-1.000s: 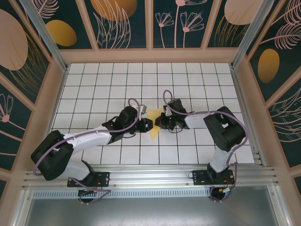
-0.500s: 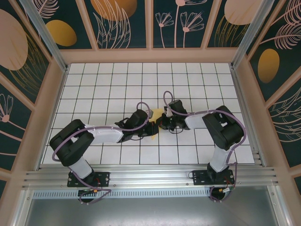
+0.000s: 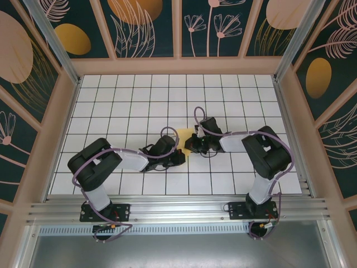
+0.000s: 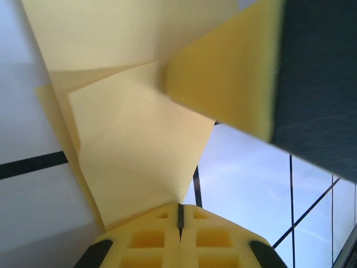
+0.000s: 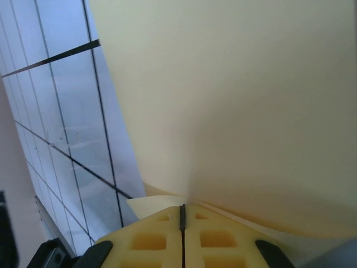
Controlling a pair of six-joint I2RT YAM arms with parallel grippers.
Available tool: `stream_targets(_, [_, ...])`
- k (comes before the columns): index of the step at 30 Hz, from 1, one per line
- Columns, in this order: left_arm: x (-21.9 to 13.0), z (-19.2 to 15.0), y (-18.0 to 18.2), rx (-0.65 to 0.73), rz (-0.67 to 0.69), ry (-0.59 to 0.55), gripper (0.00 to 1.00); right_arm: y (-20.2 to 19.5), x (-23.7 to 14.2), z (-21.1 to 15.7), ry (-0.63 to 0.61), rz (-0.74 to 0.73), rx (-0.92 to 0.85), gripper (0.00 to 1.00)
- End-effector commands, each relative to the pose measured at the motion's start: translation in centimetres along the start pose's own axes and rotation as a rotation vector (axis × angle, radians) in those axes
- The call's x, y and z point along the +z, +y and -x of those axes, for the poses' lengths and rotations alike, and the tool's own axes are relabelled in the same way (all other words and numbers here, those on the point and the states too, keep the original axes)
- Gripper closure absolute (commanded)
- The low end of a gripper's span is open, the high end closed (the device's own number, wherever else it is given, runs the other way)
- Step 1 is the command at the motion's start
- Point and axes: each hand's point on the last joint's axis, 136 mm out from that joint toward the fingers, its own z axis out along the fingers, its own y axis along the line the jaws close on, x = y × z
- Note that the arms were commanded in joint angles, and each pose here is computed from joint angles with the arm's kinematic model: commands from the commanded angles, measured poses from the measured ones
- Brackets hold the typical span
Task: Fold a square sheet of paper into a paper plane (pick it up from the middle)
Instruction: Third fold the triangle at the center of the table.
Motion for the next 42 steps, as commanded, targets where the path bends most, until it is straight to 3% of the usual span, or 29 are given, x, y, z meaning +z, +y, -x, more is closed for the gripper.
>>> stream_targets(1, [-0.5,-2.0,3.4,-0.010,0.107,0.042,0.97,2.6,-2.0,0.5,-0.031,0.049,-0.058,0.90])
stream_targets(13, [-0.7,-2.5,3.0,0.073,0.089,0.078,0.99,1.8,0.1,-3.2,0.058,0.080,-0.047,0.97])
stream_targets(20, [-1.7,-2.9,5.0,0.094,0.190,0.080,1.00,-1.9,0.4,-0.8,-0.007,-0.035,-0.010,0.97])
stream_targets(34, [-2.3,-5.6,8.1,0.099,0.232,0.139,1.00,-6.4,-0.8,4.4,-0.090,-0.148,0.043,0.96])
stream_targets(42, [-2.0,-5.4,7.6,0.107,0.217,0.146,1.00,-0.2,-4.8,6.0,-0.176,0.031,-0.049,0.95])
